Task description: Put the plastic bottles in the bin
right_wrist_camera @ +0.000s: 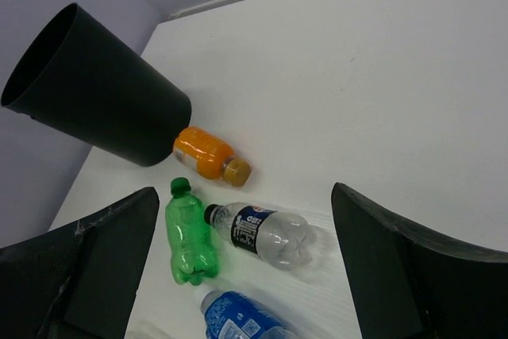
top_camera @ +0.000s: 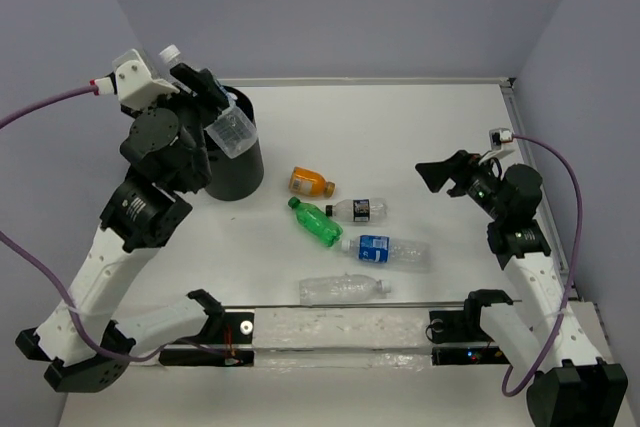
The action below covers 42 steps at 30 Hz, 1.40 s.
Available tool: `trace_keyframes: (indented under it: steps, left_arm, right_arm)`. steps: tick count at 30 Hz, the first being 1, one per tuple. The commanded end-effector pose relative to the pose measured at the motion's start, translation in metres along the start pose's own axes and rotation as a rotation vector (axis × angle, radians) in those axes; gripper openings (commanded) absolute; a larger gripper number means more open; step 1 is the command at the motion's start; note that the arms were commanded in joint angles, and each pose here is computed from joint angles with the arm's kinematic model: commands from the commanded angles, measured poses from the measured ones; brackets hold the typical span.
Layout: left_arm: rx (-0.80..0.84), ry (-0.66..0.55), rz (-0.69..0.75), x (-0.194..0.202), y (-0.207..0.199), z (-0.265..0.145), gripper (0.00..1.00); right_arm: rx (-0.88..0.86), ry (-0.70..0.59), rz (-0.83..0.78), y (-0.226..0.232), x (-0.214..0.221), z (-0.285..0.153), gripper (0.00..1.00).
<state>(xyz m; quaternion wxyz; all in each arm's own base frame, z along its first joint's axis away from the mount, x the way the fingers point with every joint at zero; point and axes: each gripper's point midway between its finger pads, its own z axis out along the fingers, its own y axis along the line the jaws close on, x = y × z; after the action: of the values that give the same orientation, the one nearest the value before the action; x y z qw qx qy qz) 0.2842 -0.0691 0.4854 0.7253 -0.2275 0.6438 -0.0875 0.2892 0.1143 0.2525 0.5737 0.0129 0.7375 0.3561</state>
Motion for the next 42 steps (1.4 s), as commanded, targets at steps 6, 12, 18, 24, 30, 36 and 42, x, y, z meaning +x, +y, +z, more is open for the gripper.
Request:
trace_keyframes:
  steps: [6, 12, 18, 24, 30, 36, 42]
  left_arm:
    - [-0.446, -0.260, 0.274, -0.027, 0.062, 0.098, 0.47]
    - [-0.540, -0.238, 0.380, 0.019, 0.086, 0.130, 0.49]
    - [-0.520, -0.203, 0.382, 0.048, 0.092, 0.136, 0.98]
    - [-0.409, -0.187, 0.274, 0.040, 0.084, 0.117, 0.99]
    - [-0.220, -0.116, 0.177, 0.036, 0.061, 0.080, 0.99]
    - [0.168, 0.075, 0.082, 0.057, 0.026, 0.016, 0.99]
    - [0.393, 0.220, 0.046, 0.083, 0.031, -0.054, 0.99]
  right_arm:
    - [-0.151, -0.010, -0.079, 0.035, -0.004, 0.002, 0.94]
    - [-0.213, 0.067, -0.107, 0.050, 0.015, 0.011, 0.94]
    - [-0.288, 0.199, -0.179, 0.076, 0.045, 0.026, 0.93]
    - [-0.382, 0.388, -0.274, 0.121, 0.107, 0.039, 0.93]
    - [-0.496, 0.549, -0.470, 0.168, 0.168, 0.024, 0.93]
    - [-0.499, 0.753, -0.700, 0.167, 0.235, -0.006, 0.93]
    - [-0.517, 0.888, -0.825, 0.169, 0.285, -0.040, 0.97]
